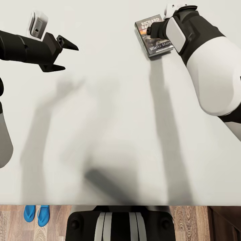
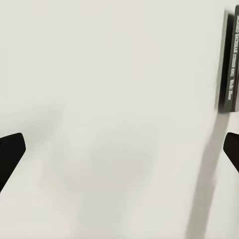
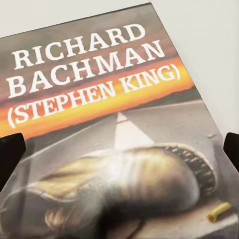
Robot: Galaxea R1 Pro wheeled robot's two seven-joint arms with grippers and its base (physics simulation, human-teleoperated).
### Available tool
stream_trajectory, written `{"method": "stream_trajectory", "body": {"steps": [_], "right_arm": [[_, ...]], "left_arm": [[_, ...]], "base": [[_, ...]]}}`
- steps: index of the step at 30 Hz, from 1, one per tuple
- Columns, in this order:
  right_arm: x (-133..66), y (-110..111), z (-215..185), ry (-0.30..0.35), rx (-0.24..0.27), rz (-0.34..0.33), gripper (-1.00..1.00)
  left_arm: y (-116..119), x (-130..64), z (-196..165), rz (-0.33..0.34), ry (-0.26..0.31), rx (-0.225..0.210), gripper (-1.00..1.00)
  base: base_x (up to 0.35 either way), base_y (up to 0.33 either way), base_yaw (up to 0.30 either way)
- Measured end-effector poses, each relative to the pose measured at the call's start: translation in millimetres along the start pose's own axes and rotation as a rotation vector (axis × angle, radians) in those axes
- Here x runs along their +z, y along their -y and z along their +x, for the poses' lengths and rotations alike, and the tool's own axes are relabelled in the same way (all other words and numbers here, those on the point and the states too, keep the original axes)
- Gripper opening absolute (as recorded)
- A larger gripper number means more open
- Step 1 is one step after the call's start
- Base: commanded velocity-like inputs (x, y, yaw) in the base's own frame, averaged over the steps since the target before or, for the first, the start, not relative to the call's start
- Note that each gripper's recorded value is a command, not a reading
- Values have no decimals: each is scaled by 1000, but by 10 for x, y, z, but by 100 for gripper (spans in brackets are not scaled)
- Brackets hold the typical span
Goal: In the bedroom, move the book from the bed onto either nightstand, and place the two sandals side by side next to the bed.
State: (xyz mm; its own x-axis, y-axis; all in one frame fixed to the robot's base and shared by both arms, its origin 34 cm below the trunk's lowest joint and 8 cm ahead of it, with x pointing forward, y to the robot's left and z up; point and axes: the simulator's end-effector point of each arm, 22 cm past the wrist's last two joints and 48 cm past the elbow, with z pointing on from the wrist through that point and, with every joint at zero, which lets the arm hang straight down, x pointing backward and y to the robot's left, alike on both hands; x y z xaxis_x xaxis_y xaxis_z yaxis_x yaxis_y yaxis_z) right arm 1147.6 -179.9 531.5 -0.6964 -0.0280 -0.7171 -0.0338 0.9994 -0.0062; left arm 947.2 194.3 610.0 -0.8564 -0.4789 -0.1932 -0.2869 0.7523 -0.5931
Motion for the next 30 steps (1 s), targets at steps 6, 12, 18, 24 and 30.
{"method": "stream_trajectory", "body": {"steps": [6, 12, 18, 24, 30], "right_arm": [[9, 11, 37, -8, -1, 1, 100], [18, 17, 73, -15, 0, 2, 100], [20, 15, 94, -18, 0, 2, 100], [21, 15, 94, -18, 1, 1, 100], [21, 15, 95, -18, 2, 1, 100]], "left_arm": [[2, 1, 2, 1, -1, 0, 100], [-6, 7, 13, 0, -3, -1, 100], [-19, 13, 29, -2, -6, -2, 100], [-34, 21, 42, -4, -9, -4, 100], [-42, 26, 50, -5, -10, -5, 100]], "base": [[0, 0, 0], [0, 0, 0], [0, 0, 0], [0, 0, 0], [0, 0, 0]]}}
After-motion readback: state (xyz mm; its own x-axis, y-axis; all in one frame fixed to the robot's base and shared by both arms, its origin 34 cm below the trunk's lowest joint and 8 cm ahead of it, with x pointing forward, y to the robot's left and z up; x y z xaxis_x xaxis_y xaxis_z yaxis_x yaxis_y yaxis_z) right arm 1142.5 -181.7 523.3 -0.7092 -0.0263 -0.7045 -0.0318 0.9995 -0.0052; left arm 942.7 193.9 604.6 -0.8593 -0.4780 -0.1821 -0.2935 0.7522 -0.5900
